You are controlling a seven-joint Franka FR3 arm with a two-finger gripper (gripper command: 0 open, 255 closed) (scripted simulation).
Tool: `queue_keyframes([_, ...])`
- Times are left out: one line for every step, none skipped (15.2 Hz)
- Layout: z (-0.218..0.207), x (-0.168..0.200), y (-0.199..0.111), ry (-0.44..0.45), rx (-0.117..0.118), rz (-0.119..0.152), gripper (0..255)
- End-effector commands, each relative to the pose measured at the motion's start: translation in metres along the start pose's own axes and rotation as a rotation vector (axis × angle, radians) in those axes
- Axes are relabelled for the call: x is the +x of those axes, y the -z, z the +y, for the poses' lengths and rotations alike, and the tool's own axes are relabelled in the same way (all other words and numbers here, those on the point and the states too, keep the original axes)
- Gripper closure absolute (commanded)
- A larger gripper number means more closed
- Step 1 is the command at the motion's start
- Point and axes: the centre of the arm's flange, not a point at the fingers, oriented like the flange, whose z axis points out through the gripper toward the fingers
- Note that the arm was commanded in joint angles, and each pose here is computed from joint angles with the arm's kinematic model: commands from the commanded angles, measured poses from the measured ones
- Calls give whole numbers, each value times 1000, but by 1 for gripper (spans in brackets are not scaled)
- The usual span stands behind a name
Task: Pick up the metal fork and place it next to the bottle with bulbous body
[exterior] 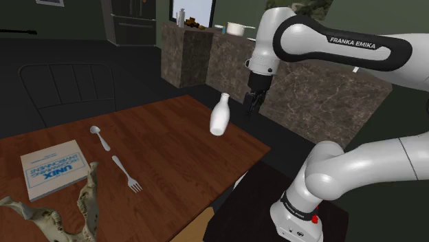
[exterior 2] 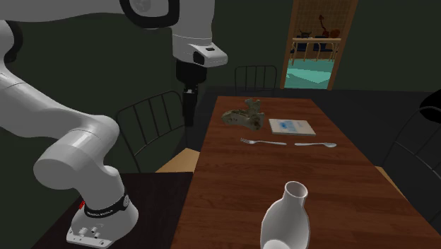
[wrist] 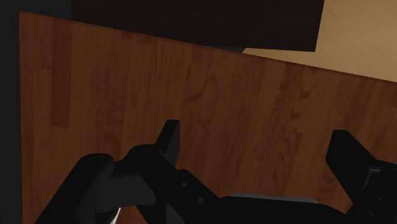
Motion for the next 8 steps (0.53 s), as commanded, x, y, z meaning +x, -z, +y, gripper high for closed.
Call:
queue_keyframes([0,0,0,0,0,0,0])
queue_keyframes([-9,7,-7,-4,-2,1,0])
queue_keyframes([-18,14,-13,-9,-4,2,0])
queue_keyframes([-27,21,-20,-13,-7,4,0])
queue_keyframes([-36,28,-27,-17,-9,5,0])
queue_keyframes([-45,36,-34,-22,-11,6,0])
queue_keyframes([-54,43,-41,-26,-13,7,0])
queue_keyframes([-63,50,-47,-31,-16,8,0])
